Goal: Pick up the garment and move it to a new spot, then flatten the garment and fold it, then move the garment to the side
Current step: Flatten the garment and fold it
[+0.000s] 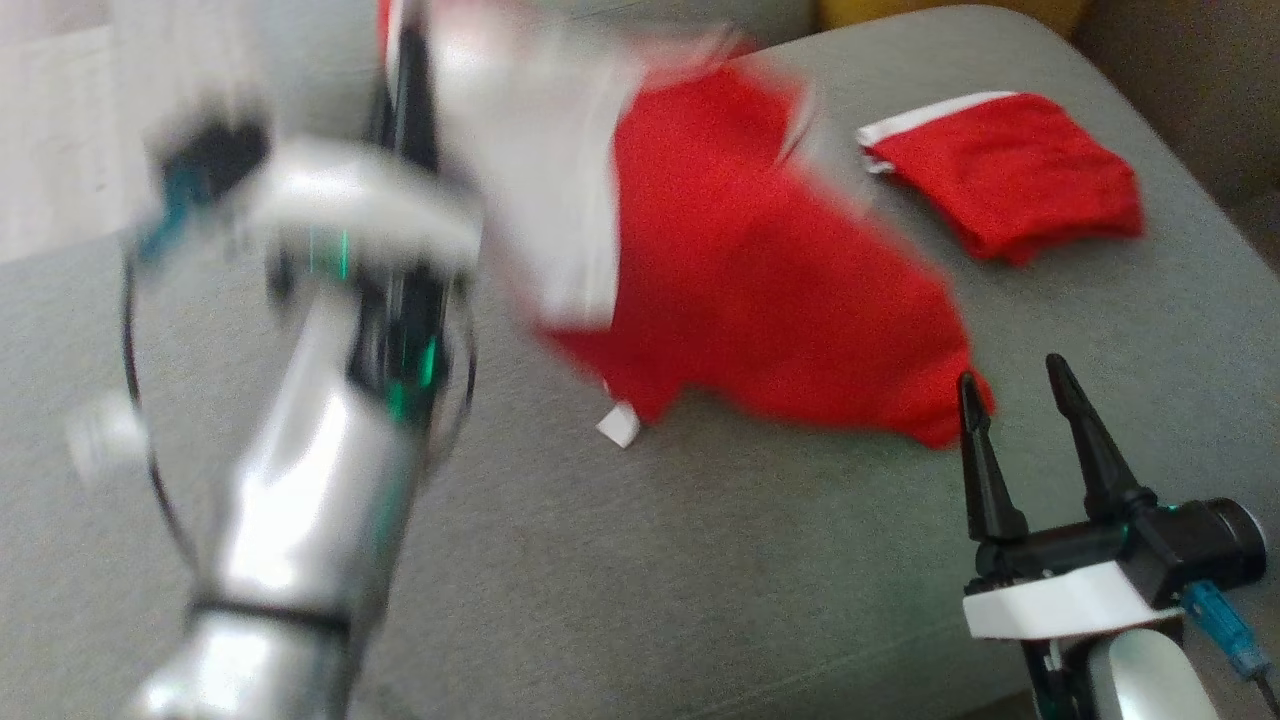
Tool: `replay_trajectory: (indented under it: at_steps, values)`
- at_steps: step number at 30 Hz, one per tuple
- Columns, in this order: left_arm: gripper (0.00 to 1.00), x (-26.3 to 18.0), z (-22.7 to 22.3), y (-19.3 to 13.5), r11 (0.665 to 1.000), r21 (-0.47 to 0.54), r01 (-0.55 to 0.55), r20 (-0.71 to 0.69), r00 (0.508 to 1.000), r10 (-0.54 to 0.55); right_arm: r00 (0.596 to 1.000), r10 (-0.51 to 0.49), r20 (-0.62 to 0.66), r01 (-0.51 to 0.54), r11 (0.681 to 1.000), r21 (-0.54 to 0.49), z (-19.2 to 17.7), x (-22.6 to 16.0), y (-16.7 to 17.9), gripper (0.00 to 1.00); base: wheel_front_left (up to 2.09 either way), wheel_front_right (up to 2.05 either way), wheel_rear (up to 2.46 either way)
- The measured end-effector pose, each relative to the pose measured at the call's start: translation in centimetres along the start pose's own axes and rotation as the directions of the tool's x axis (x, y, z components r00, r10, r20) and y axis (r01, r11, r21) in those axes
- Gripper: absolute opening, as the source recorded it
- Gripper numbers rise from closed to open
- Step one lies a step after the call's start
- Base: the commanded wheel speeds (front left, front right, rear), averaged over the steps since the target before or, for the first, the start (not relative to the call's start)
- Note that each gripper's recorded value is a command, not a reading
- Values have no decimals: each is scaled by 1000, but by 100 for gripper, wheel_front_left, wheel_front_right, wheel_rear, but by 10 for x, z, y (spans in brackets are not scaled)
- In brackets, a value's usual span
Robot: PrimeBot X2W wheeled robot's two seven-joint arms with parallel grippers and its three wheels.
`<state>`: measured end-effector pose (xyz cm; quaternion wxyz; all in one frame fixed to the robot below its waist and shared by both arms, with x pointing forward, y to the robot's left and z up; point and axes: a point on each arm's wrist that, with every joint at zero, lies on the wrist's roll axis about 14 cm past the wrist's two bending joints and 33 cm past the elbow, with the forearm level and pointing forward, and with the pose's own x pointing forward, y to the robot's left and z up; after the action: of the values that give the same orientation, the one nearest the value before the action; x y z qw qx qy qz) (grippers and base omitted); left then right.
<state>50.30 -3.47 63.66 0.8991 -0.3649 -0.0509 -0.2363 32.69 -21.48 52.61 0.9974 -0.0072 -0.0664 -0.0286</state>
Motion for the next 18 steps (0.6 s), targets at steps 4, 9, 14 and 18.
replay_trajectory:
  at_steps: [4, 9, 14, 18]
  values:
    - [0, -66, -35, 89, 966, -28, -258, -78, 964, 255, 999, 41, -5, -41, 999, 1, -3, 8, 12, 100, 0, 0, 0]
    - [0, -164, -43, 169, 854, -46, -518, -82, 854, 514, 995, 94, -24, -94, 996, 2, -11, 18, 28, 100, 0, 0, 0]
    - [0, -224, -32, 191, 788, -53, -613, -38, 790, 612, 990, 136, -34, -136, 991, 10, -16, 26, 41, 100, 0, 0, 0]
    - [0, -253, -31, 186, 773, -22, -635, -31, 773, 634, 985, 167, -39, -167, 986, 17, -19, 29, 52, 100, 0, 0, 0]
